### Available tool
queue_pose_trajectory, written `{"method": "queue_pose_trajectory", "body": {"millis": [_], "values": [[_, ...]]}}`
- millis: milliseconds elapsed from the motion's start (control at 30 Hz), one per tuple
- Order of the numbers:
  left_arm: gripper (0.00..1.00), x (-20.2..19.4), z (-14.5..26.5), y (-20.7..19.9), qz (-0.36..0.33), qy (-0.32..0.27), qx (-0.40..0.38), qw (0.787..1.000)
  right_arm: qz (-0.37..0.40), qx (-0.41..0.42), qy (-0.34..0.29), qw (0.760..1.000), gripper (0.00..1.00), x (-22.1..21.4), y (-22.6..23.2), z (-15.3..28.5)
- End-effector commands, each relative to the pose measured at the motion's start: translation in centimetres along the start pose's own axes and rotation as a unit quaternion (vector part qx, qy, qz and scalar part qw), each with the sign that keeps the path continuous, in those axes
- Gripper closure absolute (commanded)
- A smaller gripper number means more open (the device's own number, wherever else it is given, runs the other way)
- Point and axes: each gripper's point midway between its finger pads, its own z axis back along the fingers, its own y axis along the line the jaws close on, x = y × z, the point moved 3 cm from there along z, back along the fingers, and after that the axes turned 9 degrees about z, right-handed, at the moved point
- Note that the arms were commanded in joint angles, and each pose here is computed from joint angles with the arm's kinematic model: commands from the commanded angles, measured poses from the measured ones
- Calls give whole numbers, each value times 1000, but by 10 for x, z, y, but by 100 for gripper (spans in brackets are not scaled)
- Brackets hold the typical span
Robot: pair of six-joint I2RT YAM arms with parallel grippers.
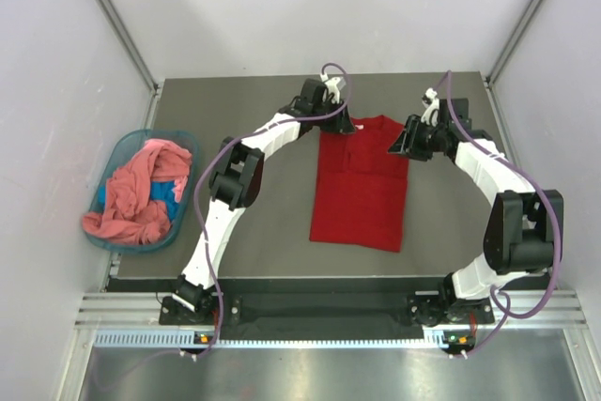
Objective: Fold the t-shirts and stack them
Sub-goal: Fold the tshirt
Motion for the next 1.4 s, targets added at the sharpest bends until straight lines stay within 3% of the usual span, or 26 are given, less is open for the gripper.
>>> {"method": "queue_pose_trajectory", "body": {"millis": [0,133,533,733,967,1167,1367], "values": [[61,24,-2,-19,-20,-37,-47,998,19,15,-21,999,59,8,8,1],[71,23,-3,-19,-19,-35,-54,998,16,17,-18,1000,60,7,7,-2],[67,20,-6,-10,-22,-33,-31,999,19,18,-22,999,59,9,8,1],[100,30,0,-21,-25,-46,-41,998,15,7,-21,1000,59,8,2,-3],[100,53,12,-34,-17,-85,-43,995,-5,-36,-30,999,60,3,-17,-15],[100,55,15,-33,-4,-90,-44,995,-44,-113,-57,991,61,28,-57,-29],[100,55,17,-30,-1,-95,-41,995,-71,-135,-60,986,77,50,-93,-55]]}}
